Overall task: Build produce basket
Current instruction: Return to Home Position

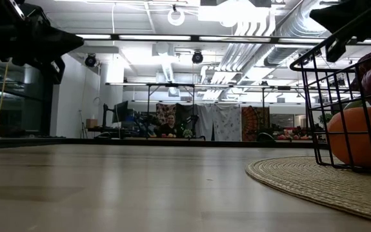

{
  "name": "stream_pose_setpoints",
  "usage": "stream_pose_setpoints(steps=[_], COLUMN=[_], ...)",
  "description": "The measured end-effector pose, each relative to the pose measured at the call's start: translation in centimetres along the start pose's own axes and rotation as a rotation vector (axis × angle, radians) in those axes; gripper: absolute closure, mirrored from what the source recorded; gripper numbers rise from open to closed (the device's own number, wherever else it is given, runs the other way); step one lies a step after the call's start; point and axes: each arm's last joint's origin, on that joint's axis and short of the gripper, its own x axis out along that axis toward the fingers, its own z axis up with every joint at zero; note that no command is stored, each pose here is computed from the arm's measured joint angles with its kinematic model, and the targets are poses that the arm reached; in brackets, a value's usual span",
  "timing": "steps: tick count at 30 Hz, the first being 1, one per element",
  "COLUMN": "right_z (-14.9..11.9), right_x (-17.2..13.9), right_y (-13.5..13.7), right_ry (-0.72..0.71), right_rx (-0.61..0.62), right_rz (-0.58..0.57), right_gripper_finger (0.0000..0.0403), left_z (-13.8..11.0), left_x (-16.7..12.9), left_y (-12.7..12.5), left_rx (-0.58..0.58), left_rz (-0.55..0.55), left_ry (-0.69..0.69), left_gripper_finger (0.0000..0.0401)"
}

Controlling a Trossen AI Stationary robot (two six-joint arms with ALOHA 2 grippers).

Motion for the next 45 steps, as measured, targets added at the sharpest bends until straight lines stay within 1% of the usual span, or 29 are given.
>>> stream_pose_setpoints(steps=[4,8,10,12,15,18,20,24,45], right_z=[-1.2,-3.3,-3.8,-4.1,-4.2,-4.7,-4.7,-4.7,-4.8], right_x=[0.2,0.3,0.4,0.3,0.3,0.2,0.3,0.3,0.3], right_y=[-0.3,-0.9,-1.1,-1.2,-1.4,-1.8,-1.9,-1.9,-1.9], right_ry=[-0.051,-0.017,0.016,0.052,0.047,0.086,0.088,0.087,0.09], right_rx=[0.005,0.027,0.029,-0.012,-0.056,-0.079,-0.081,-0.065,-0.065], right_rz=[0.023,0.013,-0.005,-0.035,-0.091,-0.186,-0.202,-0.206,-0.206], right_gripper_finger=[0.0402,0.0403,0.0403,0.0403,0.0403,0.0403,0.0403,0.0403,0.0402], left_z=[0.0,0.0,0.0,0.0,0.0,0.0,0.0,0.0,0.0], left_x=[0.0,0.0,0.0,0.0,0.0,0.0,0.0,0.0,0.0], left_y=[0.0,0.0,0.0,0.0,0.0,0.0,0.0,0.0,0.0], left_rx=[0.001,0.001,0.001,0.001,0.001,0.001,0.001,0.001,0.001], left_rz=[0.007,0.008,0.008,0.009,0.009,0.01,0.01,0.01,0.01], left_ry=[0.0,0.0,0.0,0.0,-0.001,0.0,-0.001,-0.001,0.0], left_gripper_finger=[0.0396,0.0396,0.0396,0.0396,0.0396,0.0396,0.0396,0.0396,0.0396])
